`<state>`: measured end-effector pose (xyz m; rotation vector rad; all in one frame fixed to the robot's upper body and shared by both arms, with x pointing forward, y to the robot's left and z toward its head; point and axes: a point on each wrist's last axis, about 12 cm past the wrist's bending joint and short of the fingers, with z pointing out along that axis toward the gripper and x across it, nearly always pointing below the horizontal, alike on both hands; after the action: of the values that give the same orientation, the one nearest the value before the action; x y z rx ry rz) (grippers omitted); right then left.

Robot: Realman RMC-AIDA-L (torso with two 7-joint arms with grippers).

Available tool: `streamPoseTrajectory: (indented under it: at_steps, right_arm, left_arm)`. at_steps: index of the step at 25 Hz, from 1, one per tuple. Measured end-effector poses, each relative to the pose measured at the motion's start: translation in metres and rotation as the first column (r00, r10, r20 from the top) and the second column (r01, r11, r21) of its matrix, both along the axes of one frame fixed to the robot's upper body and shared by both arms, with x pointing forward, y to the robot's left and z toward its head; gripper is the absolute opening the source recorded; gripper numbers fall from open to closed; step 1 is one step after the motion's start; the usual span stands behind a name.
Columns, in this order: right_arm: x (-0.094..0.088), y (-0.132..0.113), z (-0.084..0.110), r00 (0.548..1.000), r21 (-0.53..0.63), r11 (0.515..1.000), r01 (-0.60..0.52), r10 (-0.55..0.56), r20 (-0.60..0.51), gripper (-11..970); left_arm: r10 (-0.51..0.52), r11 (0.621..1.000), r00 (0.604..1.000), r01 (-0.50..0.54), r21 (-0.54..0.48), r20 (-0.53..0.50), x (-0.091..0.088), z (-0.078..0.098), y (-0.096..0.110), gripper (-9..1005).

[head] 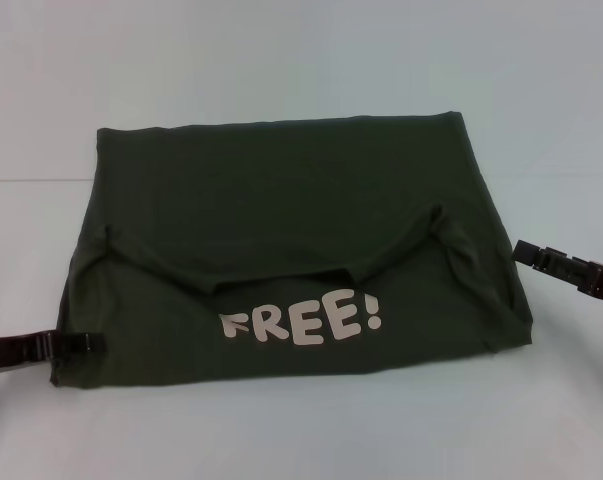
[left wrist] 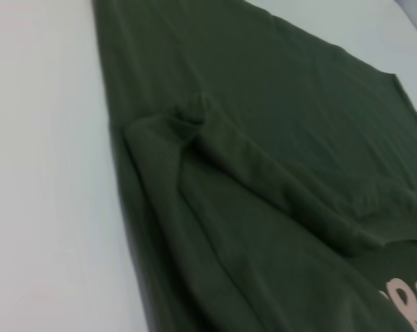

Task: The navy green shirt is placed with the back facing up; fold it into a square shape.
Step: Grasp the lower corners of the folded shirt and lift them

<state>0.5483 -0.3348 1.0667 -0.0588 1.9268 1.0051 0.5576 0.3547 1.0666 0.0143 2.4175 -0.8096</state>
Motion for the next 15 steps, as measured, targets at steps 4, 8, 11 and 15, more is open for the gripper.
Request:
streamPoseTrajectory:
  at_steps: [4,8,11,15]
  right_arm:
    - [-0.0003,0.0002,0.0001,1.000,0.002,1.000,-0.002,0.002,0.000,899]
    - [-0.0004,0.0002,0.0001,1.000,0.003,1.000,-0.002,0.002,0.000,899]
    - [0.0002,0.0010,0.0004,1.000,0.003,1.000,-0.004,0.004,0.001,899]
    - [0.0005,0.0012,0.0006,1.000,0.005,1.000,-0.005,0.005,0.001,898]
  left_arm:
    - [-0.014,1.000,1.000,0.014,0.013,-0.005,0.0011,0.0006,-0.0008,562]
    - [-0.045,0.998,0.999,0.045,0.032,-0.019,0.0023,-0.0002,-0.0054,364]
    - [-0.049,0.998,0.999,0.050,0.036,-0.022,0.0026,-0.0005,-0.0067,240]
    - [-0.040,0.999,0.999,0.040,0.034,-0.017,0.0029,0.0007,-0.0049,143]
